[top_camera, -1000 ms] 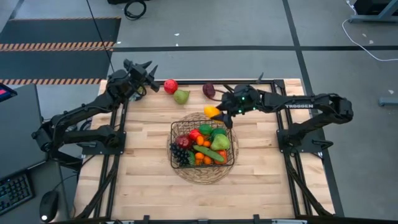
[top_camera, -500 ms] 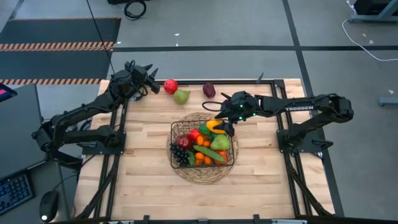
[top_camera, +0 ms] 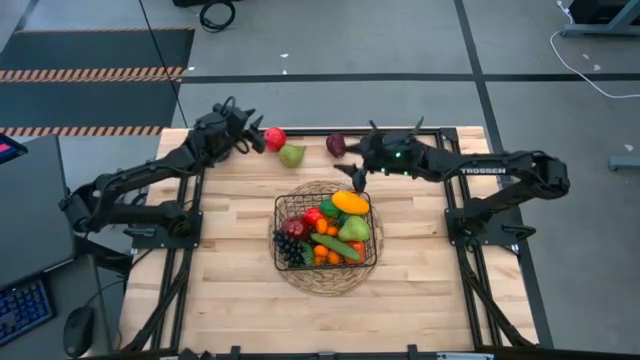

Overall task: Build produce basket
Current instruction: Put the red apple into the black wire basket

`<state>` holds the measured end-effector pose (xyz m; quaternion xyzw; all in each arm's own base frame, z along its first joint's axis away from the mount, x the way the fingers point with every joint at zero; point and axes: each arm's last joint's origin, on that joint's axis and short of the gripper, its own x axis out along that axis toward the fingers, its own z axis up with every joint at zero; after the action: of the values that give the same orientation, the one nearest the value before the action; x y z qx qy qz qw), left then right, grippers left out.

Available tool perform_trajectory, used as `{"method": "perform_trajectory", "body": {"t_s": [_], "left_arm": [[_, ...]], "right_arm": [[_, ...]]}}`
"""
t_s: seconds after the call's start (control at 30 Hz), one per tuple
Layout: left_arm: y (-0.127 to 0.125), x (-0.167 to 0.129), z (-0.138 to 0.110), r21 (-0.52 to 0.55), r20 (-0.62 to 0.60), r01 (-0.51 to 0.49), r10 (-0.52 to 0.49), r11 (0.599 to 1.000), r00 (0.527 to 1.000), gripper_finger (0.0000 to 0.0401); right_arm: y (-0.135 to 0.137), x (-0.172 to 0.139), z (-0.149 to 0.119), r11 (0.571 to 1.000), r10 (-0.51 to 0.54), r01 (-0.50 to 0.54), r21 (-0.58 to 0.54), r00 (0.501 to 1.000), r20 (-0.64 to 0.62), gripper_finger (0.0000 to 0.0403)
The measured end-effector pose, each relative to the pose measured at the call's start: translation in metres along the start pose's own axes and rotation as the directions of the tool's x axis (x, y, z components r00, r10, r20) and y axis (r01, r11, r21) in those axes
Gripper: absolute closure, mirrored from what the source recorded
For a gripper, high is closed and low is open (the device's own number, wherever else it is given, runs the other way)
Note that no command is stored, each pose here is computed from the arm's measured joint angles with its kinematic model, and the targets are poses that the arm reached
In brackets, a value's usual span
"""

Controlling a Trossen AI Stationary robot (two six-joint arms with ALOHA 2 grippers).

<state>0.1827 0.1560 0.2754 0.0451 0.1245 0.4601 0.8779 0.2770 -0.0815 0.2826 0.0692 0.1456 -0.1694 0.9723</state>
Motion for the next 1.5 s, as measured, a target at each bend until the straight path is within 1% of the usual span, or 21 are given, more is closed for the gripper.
{"method": "perform_trajectory", "body": {"t_s": [0.07, 0.1, 0.2, 0.3, 0.43, 0.53, 0.6, 0.63, 0.73, 0.8, 0.87, 0.97, 1.03, 1.1, 1.23, 1.3, 1.4, 1.43, 1.5], "left_arm": [[-0.002, 0.007, -0.004, 0.006, -0.018, -0.001, 0.001, 1.0, 1.0, 0.0251], [-0.002, 0.011, -0.005, 0.011, -0.026, 0.007, -0.006, 1.0, 1.0, 0.025], [-0.003, 0.022, 0.002, 0.006, -0.03, 0.066, -0.066, 0.998, 0.997, 0.0247], [-0.004, 0.033, 0.016, 0.01, -0.057, 0.096, -0.095, 0.995, 0.994, 0.0246], [-0.004, 0.052, 0.036, 0.034, -0.196, 0.117, -0.108, 0.993, 0.975, 0.0246], [-0.003, 0.068, 0.049, 0.059, -0.333, 0.132, -0.105, 0.989, 0.937, 0.0246], [-0.001, 0.076, 0.054, 0.099, -0.412, 0.154, -0.1, 0.983, 0.906, 0.0245], [-0.001, 0.08, 0.058, 0.123, -0.429, 0.167, -0.099, 0.978, 0.898, 0.0246], [-0.003, 0.086, 0.069, 0.179, -0.439, 0.198, -0.102, 0.964, 0.893, 0.0247], [-0.004, 0.087, 0.076, 0.183, -0.421, 0.201, -0.108, 0.962, 0.9, 0.0249], [-0.007, 0.086, 0.081, 0.191, -0.402, 0.207, -0.116, 0.96, 0.908, 0.0249], [-0.009, 0.084, 0.088, 0.264, -0.379, 0.234, -0.122, 0.936, 0.917, 0.0244], [-0.009, 0.084, 0.088, 0.293, -0.392, 0.249, -0.122, 0.923, 0.912, 0.0234], [-0.01, 0.086, 0.083, 0.303, -0.425, 0.266, -0.119, 0.915, 0.897, 0.0216], [-0.006, 0.094, 0.068, 0.302, -0.507, 0.288, -0.103, 0.909, 0.856, 0.0162], [-0.003, 0.101, 0.061, 0.295, -0.529, 0.293, -0.1, 0.91, 0.843, 0.0133], [0.004, 0.114, 0.048, 0.249, -0.565, 0.304, -0.118, 0.92, 0.817, 0.0103], [0.007, 0.12, 0.043, 0.217, -0.588, 0.307, -0.127, 0.927, 0.799, 0.0097], [0.016, 0.13, 0.032, 0.134, -0.654, 0.322, -0.161, 0.937, 0.739, 0.0092]], "right_arm": [[-0.005, -0.004, 0.009, 1.0, -0.007, 0.007, 0.006, 0.997, 0.072, 0.0117], [-0.009, -0.005, 0.012, 1.0, -0.027, 0.026, 0.007, 0.995, 0.097, 0.0117], [-0.025, -0.007, 0.014, 0.987, -0.161, 0.16, 0.013, 0.981, 0.107, 0.0117], [-0.042, -0.005, 0.009, 0.969, -0.248, 0.247, 0.009, 0.967, 0.061, 0.0117], [-0.061, -0.001, -0.002, 0.954, -0.297, 0.298, 0.023, 0.954, -0.031, 0.0116], [-0.073, 0.002, -0.01, 0.942, -0.332, 0.336, 0.025, 0.938, -0.097, 0.0116], [-0.08, 0.005, -0.015, 0.935, -0.35, 0.355, 0.018, 0.928, -0.127, 0.0116], [-0.084, 0.007, -0.018, 0.931, -0.358, 0.364, 0.013, 0.923, -0.141, 0.0116], [-0.091, 0.016, -0.031, 0.924, -0.376, 0.383, 0.004, 0.908, -0.184, 0.0116], [-0.095, 0.021, -0.04, 0.921, -0.381, 0.388, -0.01, 0.898, -0.222, 0.0116], [-0.099, 0.022, -0.043, 0.917, -0.392, 0.398, -0.027, 0.889, -0.237, 0.0116], [-0.107, 0.021, -0.045, 0.901, -0.427, 0.434, -0.027, 0.871, -0.244, 0.0119], [-0.111, 0.019, -0.044, 0.896, -0.438, 0.443, -0.037, 0.866, -0.242, 0.0122], [-0.114, 0.014, -0.04, 0.89, -0.45, 0.454, -0.038, 0.864, -0.227, 0.0125], [-0.12, 0.008, -0.036, 0.88, -0.469, 0.474, -0.028, 0.858, -0.21, 0.013], [-0.122, 0.007, -0.034, 0.877, -0.475, 0.481, -0.023, 0.857, -0.2, 0.0132], [-0.124, 0.006, -0.035, 0.884, -0.46, 0.467, -0.016, 0.864, -0.206, 0.0133], [-0.125, 0.006, -0.035, 0.885, -0.458, 0.465, -0.014, 0.865, -0.204, 0.0133], [-0.126, 0.006, -0.035, 0.886, -0.456, 0.463, -0.014, 0.866, -0.203, 0.0133]]}}
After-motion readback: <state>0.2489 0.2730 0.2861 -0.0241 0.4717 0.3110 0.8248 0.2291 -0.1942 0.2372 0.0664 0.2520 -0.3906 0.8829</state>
